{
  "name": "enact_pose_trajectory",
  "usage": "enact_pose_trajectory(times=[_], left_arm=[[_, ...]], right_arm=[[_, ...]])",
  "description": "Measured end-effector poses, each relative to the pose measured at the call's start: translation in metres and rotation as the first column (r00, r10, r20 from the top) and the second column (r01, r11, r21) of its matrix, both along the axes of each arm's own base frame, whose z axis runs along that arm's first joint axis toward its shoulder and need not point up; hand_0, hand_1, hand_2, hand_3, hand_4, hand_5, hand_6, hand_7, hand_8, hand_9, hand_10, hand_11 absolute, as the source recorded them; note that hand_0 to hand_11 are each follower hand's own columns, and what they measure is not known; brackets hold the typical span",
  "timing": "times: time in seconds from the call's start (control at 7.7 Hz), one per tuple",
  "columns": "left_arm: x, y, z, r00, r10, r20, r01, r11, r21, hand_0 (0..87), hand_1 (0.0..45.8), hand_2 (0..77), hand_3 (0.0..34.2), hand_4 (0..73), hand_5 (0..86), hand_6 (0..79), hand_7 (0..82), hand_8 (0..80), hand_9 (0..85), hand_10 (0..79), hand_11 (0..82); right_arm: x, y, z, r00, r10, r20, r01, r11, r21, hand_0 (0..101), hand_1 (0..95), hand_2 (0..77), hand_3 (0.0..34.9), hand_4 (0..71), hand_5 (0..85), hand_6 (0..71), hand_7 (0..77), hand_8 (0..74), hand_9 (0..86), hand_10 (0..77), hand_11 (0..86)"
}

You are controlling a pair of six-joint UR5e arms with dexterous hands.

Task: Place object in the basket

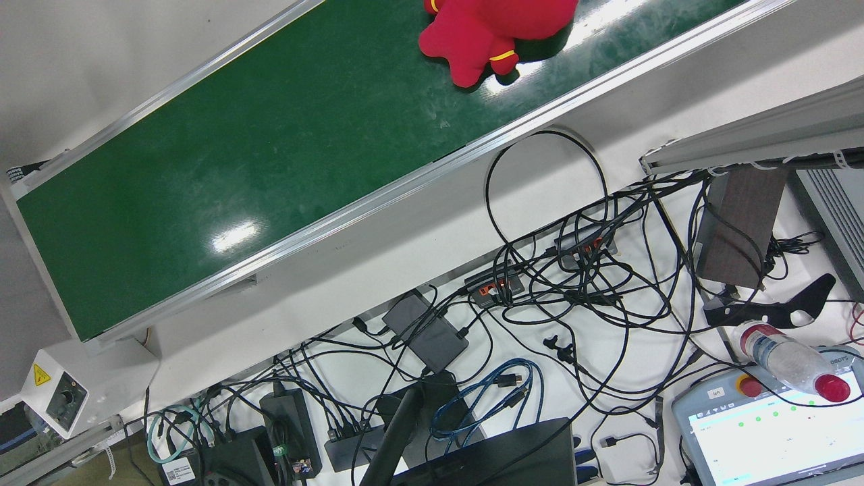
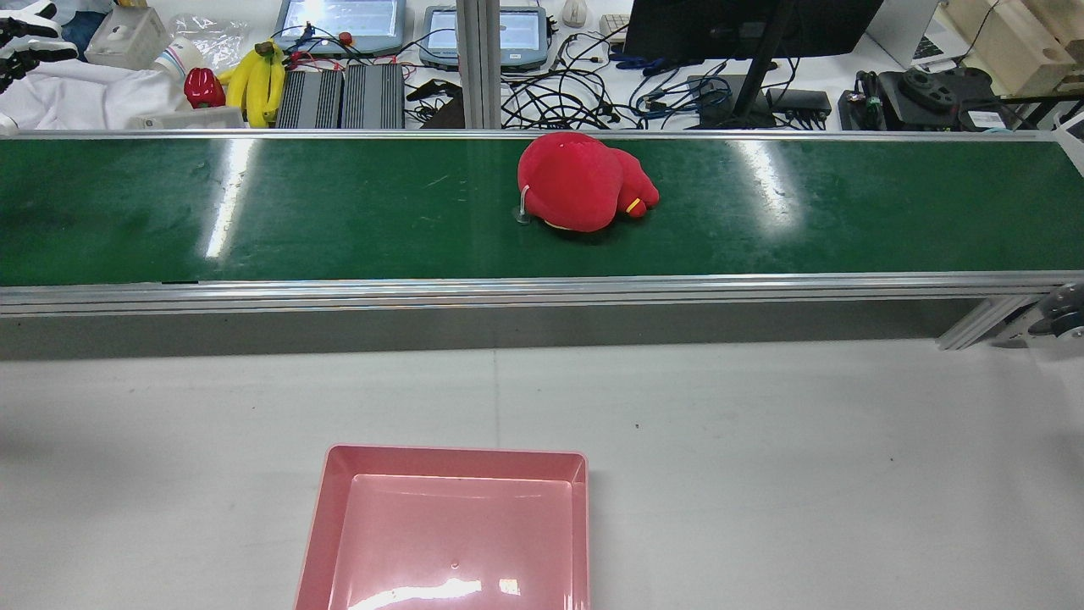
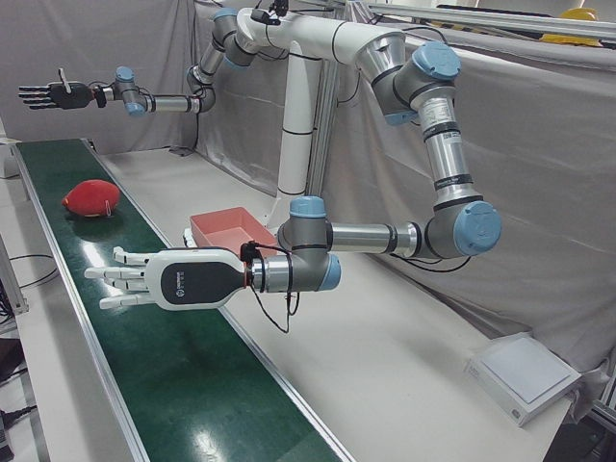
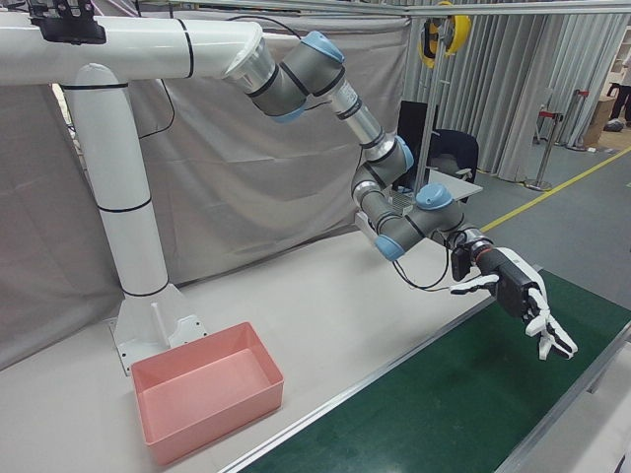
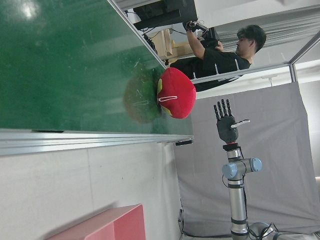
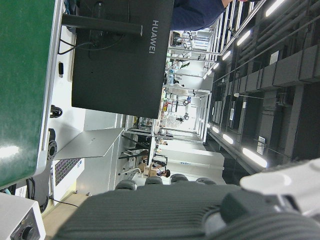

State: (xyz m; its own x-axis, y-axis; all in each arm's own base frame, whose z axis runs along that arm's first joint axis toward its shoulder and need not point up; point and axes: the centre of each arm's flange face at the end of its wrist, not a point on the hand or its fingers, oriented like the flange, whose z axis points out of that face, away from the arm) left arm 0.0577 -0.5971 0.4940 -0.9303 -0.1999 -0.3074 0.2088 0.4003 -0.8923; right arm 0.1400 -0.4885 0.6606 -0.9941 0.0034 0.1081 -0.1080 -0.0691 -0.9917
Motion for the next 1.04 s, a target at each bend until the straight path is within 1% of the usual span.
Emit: enact_pose_trajectory(times=[1.04], left_arm=[[0.001,0.005,-0.011,1.0,0.003,-0.001,-0.003,1.0,0.004,59.0,18.5,0.5,0.0,16.4,32.2,6.0,4.9,13.6,20.2,0.0,1.1]], right_arm=[[0.0,0.0,0.0,1.0,0.0,0.0,0.0,1.0,0.001,0,0.0,0.5,0.0,0.0,0.0,0.0,0.5,0.0,0.0,0.0,0.0]])
